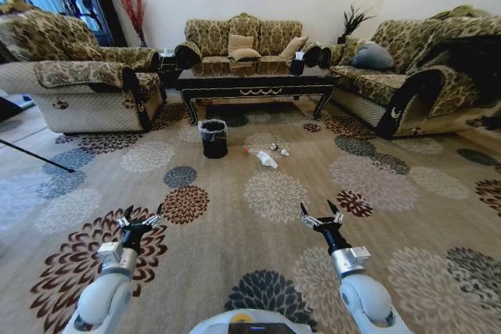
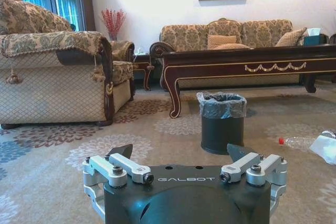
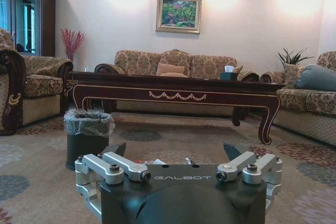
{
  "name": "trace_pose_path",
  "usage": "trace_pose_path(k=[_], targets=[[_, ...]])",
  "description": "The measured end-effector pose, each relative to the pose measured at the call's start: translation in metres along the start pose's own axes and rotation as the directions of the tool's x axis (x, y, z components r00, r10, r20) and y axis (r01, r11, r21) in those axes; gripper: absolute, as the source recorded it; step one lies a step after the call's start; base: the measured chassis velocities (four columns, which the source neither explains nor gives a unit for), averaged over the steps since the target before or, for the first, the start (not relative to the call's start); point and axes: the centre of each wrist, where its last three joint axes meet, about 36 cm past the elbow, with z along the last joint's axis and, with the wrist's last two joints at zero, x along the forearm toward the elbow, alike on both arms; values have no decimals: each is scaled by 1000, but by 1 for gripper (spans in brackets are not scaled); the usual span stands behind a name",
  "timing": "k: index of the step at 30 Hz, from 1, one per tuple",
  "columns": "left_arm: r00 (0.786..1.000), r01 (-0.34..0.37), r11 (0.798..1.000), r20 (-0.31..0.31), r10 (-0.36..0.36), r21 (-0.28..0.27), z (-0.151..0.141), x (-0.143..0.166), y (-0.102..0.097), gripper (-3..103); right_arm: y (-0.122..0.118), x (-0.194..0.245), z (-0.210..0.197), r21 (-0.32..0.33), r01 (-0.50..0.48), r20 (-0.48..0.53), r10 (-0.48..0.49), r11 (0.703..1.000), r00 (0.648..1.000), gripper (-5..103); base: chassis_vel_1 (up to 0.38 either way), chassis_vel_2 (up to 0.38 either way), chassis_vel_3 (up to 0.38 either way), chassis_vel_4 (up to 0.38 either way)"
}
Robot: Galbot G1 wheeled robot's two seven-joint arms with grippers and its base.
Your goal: Move to the front of the table and pick up the trash from the floor, then place it into the trash bin.
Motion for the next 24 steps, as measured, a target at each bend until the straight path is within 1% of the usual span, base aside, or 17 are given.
trace_pose_path(k=[8, 18, 24], targets=[[1000, -7, 1000, 14, 7, -7, -5, -1, 0, 100, 1, 2, 1, -9, 3, -5, -3, 1000, 1000, 100, -102, 92, 95, -95], [999, -32, 999, 28, 32, 4, -8, 4, -6, 100, 0, 1, 0, -27, 2, -6, -2, 1000, 1000, 100, -154, 181, 163, -172], [999, -42, 999, 32, 42, 5, -9, 6, -7, 100, 1, 0, -3, -69, -3, -19, 2, 998, 1000, 100, -197, 193, 195, -207]])
